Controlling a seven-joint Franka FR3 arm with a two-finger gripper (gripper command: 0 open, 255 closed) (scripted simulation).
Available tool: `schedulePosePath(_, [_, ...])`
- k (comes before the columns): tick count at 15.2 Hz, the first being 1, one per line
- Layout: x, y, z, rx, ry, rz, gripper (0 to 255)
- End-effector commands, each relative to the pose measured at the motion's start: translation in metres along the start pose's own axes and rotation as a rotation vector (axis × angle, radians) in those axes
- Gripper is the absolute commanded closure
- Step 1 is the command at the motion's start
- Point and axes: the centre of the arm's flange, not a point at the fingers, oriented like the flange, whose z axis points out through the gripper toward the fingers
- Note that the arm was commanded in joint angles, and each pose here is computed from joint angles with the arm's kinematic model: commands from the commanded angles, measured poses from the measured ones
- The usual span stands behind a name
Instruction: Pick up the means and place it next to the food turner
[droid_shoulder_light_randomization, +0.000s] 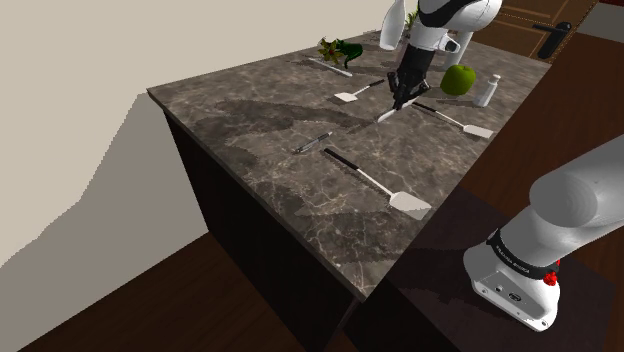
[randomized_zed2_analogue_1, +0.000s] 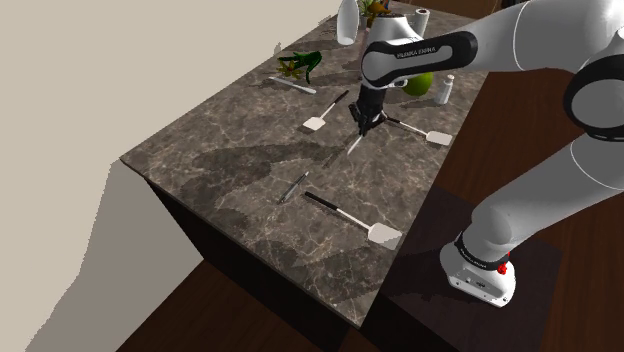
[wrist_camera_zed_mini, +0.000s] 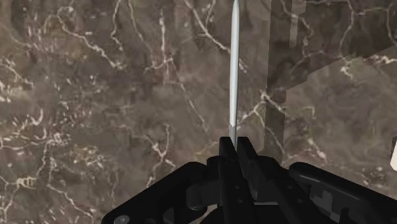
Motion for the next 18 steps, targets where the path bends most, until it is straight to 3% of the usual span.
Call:
schedulePosePath(1, [0.001, 0.000, 0.011, 0.000, 0.000, 0.000, 255])
schedulePosePath(9, [0.001, 0.000, 0.016, 0.000, 0.000, 0.000, 255])
schedulePosePath(10, [0.001, 0.000, 0.016, 0.000, 0.000, 0.000, 0])
schedulePosePath(15, [0.001, 0.000, 0.016, 0.000, 0.000, 0.000, 0])
schedulePosePath(18, [0.001, 0.000, -0.024, 0.000, 0.000, 0.000, 0])
